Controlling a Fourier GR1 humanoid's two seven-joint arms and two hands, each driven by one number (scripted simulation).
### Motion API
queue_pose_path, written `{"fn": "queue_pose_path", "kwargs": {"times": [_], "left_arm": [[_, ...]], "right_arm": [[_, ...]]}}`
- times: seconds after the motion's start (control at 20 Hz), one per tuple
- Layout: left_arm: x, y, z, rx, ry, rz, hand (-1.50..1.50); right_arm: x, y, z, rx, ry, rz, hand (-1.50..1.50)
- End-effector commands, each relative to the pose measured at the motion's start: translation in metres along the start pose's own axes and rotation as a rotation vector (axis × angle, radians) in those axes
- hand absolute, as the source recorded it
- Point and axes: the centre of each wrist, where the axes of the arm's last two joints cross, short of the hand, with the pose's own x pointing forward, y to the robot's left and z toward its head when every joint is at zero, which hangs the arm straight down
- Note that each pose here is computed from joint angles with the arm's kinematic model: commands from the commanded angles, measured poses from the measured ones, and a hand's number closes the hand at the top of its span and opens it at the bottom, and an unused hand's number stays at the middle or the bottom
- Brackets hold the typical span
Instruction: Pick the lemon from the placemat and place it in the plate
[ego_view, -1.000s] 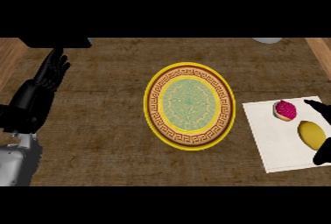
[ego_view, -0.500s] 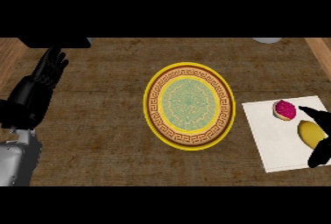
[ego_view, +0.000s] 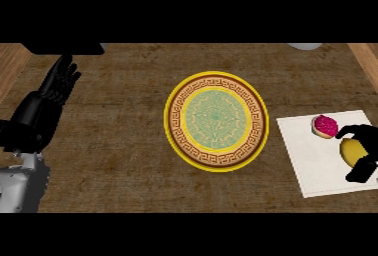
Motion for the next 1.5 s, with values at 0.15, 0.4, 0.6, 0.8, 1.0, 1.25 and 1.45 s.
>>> {"fn": "queue_pose_path", "kwargs": {"times": [0.15,0.4,0.6,0.8,1.0,1.25,1.45], "left_arm": [[-0.012,0.012,0.015,0.065,0.049,-0.012,0.00],[-0.016,0.025,0.021,0.086,0.042,-0.032,0.00],[-0.007,0.019,0.007,0.071,0.023,-0.014,0.00],[-0.005,0.024,0.012,0.041,0.032,0.007,0.00],[-0.009,0.005,0.009,0.026,0.015,-0.005,0.00],[-0.008,0.010,0.011,0.027,-0.003,-0.010,0.00],[-0.006,0.004,0.015,-0.014,-0.021,-0.013,0.00]], "right_arm": [[-0.035,0.055,0.047,-0.115,0.234,-0.098,1.50],[-0.042,0.088,0.099,-0.215,0.376,-0.168,1.50],[-0.020,0.072,0.142,-0.391,0.365,-0.160,1.50],[0.013,0.057,0.186,-0.459,0.248,-0.246,1.50],[0.044,0.040,0.226,-0.575,0.093,-0.304,1.50],[0.084,0.004,0.258,-0.694,-0.126,-0.479,1.50],[0.113,-0.002,0.260,-0.705,-0.202,-0.538,1.50]]}}
